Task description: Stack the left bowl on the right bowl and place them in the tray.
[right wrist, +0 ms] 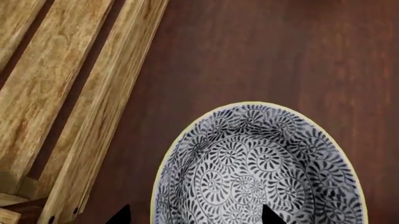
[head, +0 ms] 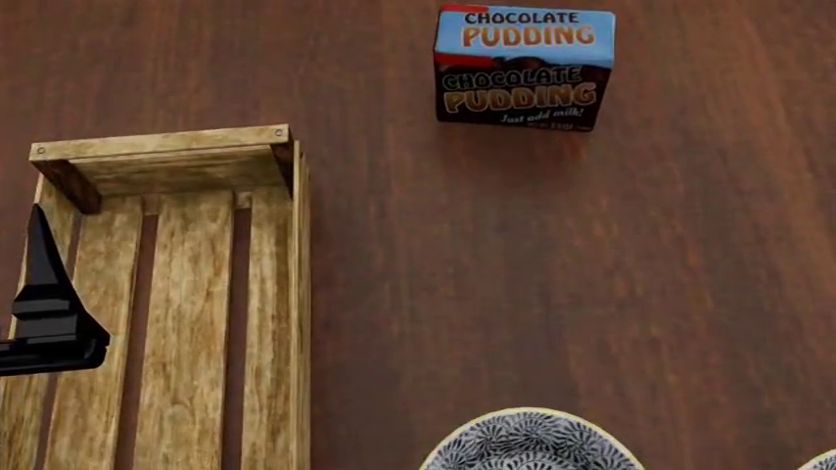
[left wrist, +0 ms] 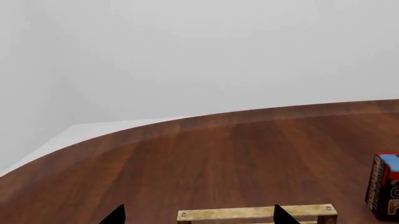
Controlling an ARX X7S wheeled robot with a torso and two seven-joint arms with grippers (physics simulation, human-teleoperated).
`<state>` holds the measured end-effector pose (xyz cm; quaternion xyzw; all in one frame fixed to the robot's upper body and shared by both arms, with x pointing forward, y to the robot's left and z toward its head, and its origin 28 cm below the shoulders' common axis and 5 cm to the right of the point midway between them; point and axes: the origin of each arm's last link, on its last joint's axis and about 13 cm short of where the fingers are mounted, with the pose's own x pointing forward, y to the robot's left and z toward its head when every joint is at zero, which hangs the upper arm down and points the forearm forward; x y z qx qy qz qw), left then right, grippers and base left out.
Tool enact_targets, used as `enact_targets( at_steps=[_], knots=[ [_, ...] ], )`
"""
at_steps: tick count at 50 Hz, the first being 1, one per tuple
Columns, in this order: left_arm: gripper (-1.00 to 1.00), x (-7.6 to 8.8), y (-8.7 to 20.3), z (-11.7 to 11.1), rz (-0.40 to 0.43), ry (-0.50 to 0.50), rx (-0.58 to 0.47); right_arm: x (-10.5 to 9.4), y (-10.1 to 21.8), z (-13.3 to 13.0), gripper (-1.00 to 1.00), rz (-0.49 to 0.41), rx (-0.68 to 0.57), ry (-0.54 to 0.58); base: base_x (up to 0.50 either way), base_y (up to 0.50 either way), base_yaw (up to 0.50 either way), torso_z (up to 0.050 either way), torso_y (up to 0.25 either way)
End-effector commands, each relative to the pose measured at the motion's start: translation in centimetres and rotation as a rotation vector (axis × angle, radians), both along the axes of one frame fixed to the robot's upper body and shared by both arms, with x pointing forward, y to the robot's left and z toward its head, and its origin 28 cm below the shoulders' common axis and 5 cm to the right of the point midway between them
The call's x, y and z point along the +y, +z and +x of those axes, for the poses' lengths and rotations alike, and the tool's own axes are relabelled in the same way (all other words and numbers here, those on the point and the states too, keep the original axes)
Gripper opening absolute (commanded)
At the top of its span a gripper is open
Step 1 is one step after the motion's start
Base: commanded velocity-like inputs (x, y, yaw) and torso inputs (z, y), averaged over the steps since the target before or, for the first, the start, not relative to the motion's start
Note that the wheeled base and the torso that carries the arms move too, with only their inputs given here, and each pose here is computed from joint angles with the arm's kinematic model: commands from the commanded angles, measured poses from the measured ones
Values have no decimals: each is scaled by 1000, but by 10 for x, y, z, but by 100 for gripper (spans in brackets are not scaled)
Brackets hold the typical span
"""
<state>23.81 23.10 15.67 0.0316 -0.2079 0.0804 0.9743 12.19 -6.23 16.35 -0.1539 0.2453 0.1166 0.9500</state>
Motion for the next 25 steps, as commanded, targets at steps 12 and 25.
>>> enact_targets(
  at_steps=[12, 25],
  knots=[
    [100, 1, -1, 1, 1, 3, 0, 6, -20, 8, 100, 21, 69, 37, 0, 0, 0, 0, 0],
    [100, 0, -2, 1, 4, 1, 3, 5, -32, 15, 100, 38, 99, 45, 0, 0, 0, 0, 0]
  ],
)
